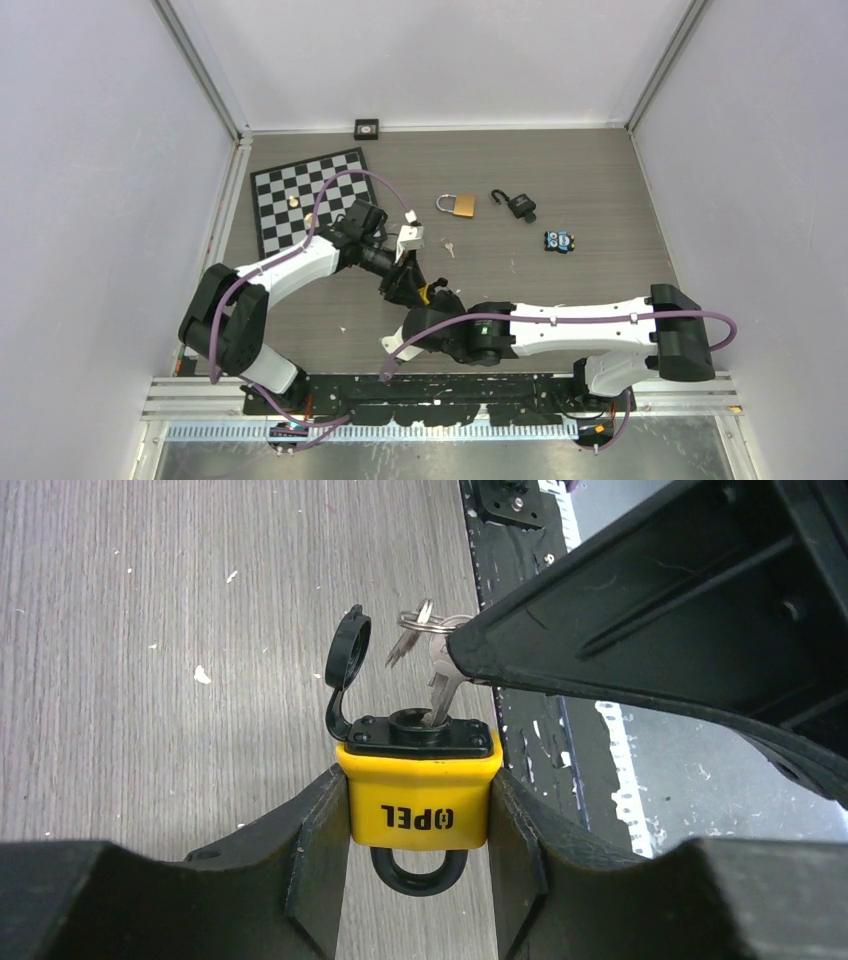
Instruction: Unlock with the key
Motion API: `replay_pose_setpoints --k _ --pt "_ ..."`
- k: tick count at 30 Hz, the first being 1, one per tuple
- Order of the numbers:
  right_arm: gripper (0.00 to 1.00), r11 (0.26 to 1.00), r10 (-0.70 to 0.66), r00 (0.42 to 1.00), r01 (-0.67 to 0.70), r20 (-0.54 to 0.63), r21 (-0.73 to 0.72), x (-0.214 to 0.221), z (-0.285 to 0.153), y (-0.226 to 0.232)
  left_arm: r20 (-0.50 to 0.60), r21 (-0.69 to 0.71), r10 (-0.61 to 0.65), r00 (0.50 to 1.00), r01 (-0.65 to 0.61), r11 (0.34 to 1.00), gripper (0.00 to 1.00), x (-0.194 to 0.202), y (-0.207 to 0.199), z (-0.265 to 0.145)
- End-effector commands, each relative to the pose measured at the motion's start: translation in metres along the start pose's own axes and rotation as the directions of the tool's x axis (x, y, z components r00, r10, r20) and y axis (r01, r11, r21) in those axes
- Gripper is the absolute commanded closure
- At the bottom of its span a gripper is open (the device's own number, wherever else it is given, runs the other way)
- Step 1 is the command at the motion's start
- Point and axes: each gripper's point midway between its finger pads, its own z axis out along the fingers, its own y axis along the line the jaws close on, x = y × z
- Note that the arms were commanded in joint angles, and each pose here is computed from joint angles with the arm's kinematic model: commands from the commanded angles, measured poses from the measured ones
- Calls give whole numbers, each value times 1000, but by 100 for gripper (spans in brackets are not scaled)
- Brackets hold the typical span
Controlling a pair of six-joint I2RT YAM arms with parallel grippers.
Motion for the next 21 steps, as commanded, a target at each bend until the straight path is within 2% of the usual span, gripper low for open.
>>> replay_pose_setpoints --k 1,9,21 --pt "100 999 48 997 -47 63 -18 -19 -9 -12 78 13 80 994 -81 997 100 -39 4 -3" --pt "100 999 39 998 -38 45 -27 -18 -5 -7 88 13 63 994 -65 998 100 -41 5 -5" --pt "100 992 115 981 -106 156 -62 -14 -9 -4 99 86 160 982 -168 982 100 -31 -12 -6"
